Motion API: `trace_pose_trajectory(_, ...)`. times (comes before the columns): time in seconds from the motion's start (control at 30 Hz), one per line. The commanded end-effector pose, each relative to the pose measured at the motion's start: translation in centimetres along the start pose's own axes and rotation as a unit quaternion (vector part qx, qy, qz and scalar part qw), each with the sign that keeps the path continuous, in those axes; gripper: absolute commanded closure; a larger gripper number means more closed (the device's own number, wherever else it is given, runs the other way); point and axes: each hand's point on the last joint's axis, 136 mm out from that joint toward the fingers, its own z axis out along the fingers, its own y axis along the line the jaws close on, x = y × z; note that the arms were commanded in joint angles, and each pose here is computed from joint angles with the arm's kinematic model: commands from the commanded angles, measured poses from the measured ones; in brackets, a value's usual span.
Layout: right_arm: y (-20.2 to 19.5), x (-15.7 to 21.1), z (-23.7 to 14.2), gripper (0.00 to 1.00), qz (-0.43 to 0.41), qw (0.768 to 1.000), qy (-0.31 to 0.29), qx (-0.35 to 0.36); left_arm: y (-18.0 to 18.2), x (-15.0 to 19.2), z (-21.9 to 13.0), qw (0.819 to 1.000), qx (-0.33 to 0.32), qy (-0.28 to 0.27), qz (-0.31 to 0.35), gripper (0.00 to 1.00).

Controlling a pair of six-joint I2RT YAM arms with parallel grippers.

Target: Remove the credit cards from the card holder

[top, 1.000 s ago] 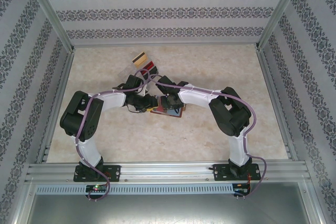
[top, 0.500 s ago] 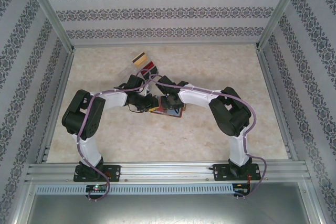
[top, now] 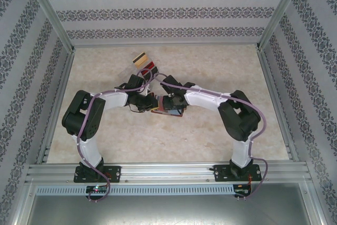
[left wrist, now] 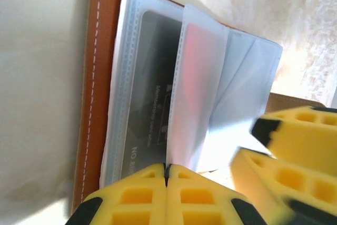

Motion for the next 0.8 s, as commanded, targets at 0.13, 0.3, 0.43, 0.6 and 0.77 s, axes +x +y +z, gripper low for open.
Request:
trace_pose_trajectory(0.13,-0.2,-3.1,-5.0,0.50,0.045,0.993,-0.086,-0.064,-0.9,0.3,-2.1,0.998,-0.031,-0.022,0.044,1.00)
trace_pose_trajectory(0.3,-1.5,-3.2,-5.7,0.50,0.063,0.991,-0.101,-0.067,-3.8,1.0,-1.5,0.997,0.011,-0.007,0.077,0.72)
trace_pose_trajectory(0.43,-2.2,-3.3,-6.4,0.50,0.076,0.988,-0.116,-0.070,-5.8,1.3,-0.3,0.995,0.043,0.006,0.085,0.56)
trace_pose_trajectory(0.6,-3.6,-3.3,-7.4,0.50,0.090,0.985,-0.135,-0.059,-7.5,1.0,0.6,0.994,0.076,0.011,0.082,0.51)
trace_pose_trajectory(0.77,-5.0,-3.2,-7.3,0.50,0.091,0.986,-0.131,-0.042,-6.6,-0.5,0.8,0.996,0.034,-0.013,0.082,0.49)
